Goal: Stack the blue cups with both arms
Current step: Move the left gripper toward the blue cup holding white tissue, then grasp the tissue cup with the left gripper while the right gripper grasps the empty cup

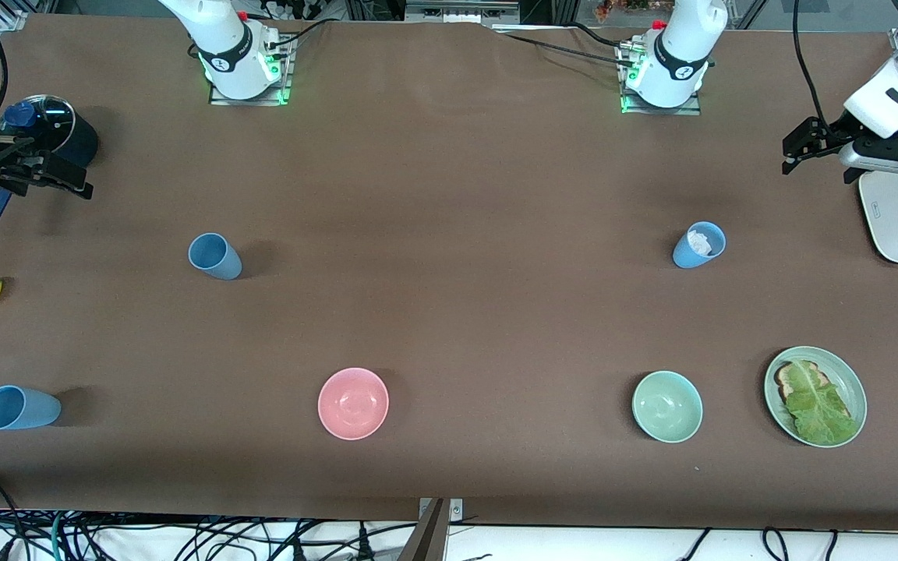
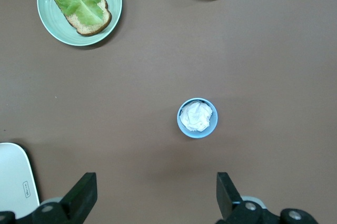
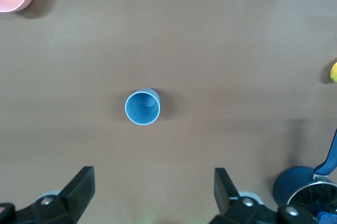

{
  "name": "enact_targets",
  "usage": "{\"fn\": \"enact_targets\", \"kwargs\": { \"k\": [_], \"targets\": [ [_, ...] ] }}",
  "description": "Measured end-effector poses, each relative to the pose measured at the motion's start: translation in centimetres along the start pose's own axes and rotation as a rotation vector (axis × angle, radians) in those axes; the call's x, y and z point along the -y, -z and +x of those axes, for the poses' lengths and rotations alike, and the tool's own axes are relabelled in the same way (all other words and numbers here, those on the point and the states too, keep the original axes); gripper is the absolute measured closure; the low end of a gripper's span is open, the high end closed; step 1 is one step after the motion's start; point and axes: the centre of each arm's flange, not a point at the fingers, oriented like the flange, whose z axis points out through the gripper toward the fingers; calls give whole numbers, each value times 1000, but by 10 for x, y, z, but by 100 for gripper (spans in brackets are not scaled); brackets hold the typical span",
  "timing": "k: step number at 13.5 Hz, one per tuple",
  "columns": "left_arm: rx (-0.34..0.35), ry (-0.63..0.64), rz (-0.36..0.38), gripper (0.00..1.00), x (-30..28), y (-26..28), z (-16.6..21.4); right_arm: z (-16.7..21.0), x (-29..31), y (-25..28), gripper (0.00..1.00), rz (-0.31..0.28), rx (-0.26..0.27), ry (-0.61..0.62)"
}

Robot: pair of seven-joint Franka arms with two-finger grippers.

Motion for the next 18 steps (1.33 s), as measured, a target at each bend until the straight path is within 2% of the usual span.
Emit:
{"fn": "enact_targets", "kwargs": {
  "k": [7, 10, 15, 18],
  "targets": [
    [10, -27, 14, 0, 4, -18, 2, 3, 0, -7, 0, 0, 13, 0],
    [-12, -26, 17, 0, 4, -52, 2, 14, 1, -33, 0, -4, 62, 14],
    [-25, -31, 20, 0, 0, -95, -1, 45, 3, -103, 0, -17, 172, 38],
    [-6, -31, 18, 0, 0, -115, -2, 59, 5, -134, 0, -18, 157, 44]
  ]
}}
